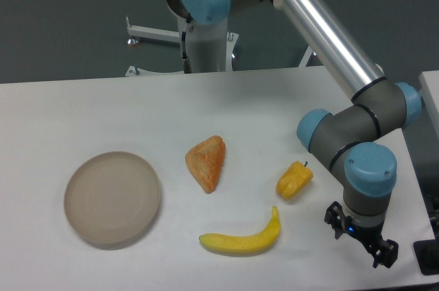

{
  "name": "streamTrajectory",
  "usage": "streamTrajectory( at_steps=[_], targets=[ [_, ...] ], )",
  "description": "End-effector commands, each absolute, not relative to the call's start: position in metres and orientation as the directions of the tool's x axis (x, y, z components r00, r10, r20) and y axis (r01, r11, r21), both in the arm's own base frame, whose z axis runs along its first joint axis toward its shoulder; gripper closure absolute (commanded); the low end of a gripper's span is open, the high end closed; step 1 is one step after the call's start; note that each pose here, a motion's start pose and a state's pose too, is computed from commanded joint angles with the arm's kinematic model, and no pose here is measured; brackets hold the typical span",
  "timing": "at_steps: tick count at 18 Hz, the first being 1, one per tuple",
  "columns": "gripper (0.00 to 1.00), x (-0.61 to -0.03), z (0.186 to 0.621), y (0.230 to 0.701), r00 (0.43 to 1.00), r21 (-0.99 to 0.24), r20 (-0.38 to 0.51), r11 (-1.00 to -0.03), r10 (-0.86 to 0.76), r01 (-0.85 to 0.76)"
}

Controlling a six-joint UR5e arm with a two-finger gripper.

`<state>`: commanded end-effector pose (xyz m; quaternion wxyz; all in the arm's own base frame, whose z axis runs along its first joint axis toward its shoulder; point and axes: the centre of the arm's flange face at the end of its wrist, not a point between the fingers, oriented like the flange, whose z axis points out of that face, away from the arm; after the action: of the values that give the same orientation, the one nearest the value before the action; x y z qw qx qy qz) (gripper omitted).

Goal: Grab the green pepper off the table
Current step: 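Raise the gripper and move it over the green pepper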

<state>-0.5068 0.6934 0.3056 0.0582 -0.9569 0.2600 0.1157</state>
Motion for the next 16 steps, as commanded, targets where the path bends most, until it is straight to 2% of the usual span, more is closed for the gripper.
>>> streamTrajectory(
  at_steps=[6,10,11,14,16],
  targets=[
    [0.00,-0.507,0.325,0.615,0.884,-0.027,-0.160,-0.893,-0.440,-0.449],
    [0.00,-0.507,0.340,0.578,0.895,0.010,-0.067,-0.897,-0.441,-0.442],
    [0.00,-0.509,0.342,0.562,0.889,0.018,-0.037,-0.890,-0.456,-0.456],
    [0.00,-0.506,0.339,0.531,0.809,0.029,0.027,-0.808,-0.588,-0.588],
    [0.00,-0.502,0.329,0.514,0.792,0.028,0.061,-0.792,-0.608,-0.610]
  ],
)
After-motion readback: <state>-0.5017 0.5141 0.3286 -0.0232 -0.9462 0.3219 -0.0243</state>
